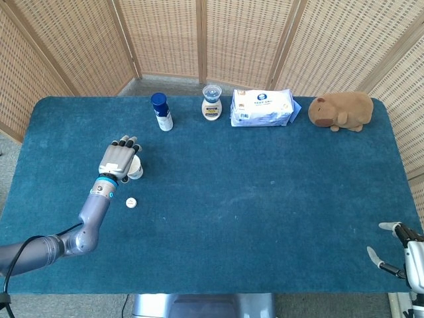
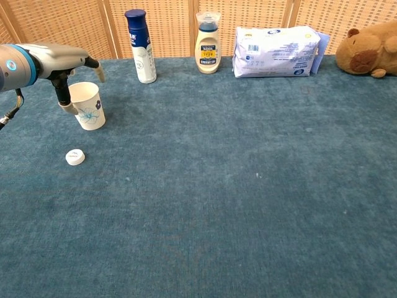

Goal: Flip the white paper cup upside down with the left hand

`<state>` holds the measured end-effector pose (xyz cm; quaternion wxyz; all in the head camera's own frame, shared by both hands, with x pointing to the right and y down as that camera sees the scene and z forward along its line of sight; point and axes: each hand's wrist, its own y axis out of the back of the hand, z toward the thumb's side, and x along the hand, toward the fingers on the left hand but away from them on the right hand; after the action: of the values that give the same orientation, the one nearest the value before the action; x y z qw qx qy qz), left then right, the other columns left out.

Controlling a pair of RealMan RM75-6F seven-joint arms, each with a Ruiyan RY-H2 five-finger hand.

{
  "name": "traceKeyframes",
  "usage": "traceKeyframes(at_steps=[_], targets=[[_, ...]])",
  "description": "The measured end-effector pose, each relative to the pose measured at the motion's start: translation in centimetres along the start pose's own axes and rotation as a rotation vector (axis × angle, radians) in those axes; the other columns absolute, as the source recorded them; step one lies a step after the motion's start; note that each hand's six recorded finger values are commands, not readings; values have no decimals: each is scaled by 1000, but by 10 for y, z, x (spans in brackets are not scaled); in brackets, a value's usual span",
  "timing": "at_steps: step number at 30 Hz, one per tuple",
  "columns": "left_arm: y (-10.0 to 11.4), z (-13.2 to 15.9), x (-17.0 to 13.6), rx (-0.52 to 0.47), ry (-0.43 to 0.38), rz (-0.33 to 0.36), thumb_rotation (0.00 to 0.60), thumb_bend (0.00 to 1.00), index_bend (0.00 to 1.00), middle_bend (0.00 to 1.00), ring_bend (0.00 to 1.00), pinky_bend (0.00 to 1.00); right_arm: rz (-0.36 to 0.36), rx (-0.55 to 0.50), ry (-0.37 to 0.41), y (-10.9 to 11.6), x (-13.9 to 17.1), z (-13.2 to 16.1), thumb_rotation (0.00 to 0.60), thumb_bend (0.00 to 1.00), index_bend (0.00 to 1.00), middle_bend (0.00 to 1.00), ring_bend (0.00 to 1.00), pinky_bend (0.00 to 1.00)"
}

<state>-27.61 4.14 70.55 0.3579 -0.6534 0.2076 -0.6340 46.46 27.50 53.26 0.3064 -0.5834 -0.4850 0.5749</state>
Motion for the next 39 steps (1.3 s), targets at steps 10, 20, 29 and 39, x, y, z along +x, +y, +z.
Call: traceKeyframes(at_steps=[10,20,29,39], targets=[[1,-3,-1,9,5,6,599,209,502,92,0,172,-7,1,-3,0,1,0,412,330,333,343,408,432],[1,-2,-3,-3,8,5,600,209,543,92,0,172,-11,-3,-6,1,3,-2,414,330,334,343,408,431],[15,-1,-11,-154,1,33,600,209,543,92,0,171,-5,-13,2,-2,1,-2,412,329,334,343,408,432],[7,-11,-20,-517,44,-96,600,206,543,92,0,177,0,-26,13,-7,0,0,413,330,334,343,408,432]])
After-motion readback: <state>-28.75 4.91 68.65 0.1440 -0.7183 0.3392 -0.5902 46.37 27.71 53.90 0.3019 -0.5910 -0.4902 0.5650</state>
